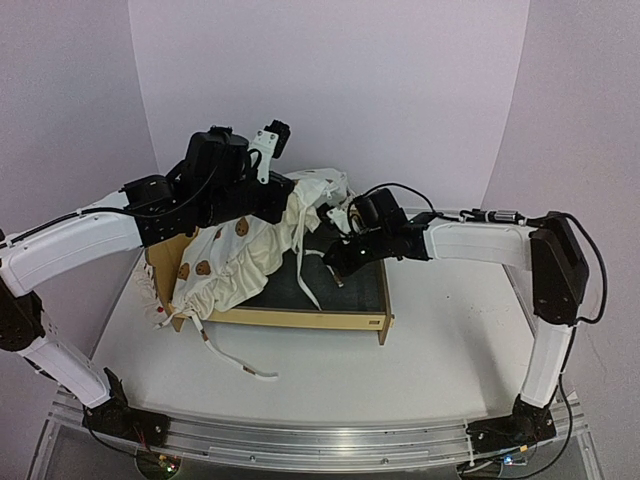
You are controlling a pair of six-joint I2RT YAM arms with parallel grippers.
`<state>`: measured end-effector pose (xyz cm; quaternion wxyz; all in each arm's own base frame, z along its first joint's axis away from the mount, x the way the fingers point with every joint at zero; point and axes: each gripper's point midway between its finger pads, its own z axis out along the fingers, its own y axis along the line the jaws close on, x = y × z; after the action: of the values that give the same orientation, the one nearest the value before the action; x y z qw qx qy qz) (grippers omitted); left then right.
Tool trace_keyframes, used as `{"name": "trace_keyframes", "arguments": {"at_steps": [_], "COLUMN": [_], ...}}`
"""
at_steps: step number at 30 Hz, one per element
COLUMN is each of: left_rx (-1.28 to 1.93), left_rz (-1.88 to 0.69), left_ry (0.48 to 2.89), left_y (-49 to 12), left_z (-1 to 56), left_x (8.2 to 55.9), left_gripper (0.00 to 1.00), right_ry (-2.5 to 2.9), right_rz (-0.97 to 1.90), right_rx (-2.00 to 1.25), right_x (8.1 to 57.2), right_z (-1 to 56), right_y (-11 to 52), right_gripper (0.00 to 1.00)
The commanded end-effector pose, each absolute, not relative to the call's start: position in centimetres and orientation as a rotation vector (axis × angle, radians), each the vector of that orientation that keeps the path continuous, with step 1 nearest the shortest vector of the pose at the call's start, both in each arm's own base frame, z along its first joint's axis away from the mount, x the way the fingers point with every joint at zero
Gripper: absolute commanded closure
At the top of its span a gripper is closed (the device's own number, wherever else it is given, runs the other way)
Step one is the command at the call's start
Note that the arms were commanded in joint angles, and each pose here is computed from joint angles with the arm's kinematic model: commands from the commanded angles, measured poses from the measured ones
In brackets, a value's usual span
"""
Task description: Set up the pet bed
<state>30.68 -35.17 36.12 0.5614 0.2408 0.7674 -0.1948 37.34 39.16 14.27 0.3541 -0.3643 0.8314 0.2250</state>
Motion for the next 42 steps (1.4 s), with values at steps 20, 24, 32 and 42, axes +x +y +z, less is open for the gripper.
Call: {"name": "trace_keyframes", "arguments": {"at_steps": [20,24,32,42], "left_rx": [0.502,0.501,0.503,0.508], "left_rz": [-0.512,-0.512,-0.518,-0.529], "left_ry": [1.718,1.718,1.719,1.723], "left_y": [-34.6,-34.6,-34.7,-34.9], "left_z": [40.6,40.6,40.5,40.4], "left_x": [30.5,30.5,30.5,30.5], "left_gripper": [1.00,1.00,1.00,1.00], "right_ry": [2.026,2.014,2.016,1.935], "right_rz": [0.901,0.920,0.880,0.889], "right_rx": [-0.619,-0.563,-0.537,-0.572], "right_x": [34.0,33.7,32.1,30.7], "right_z": [16.9,18.5,17.0,15.5], "right_y": [37.9,37.9,38.1,39.2], "right_gripper": [1.00,1.00,1.00,1.00]}}
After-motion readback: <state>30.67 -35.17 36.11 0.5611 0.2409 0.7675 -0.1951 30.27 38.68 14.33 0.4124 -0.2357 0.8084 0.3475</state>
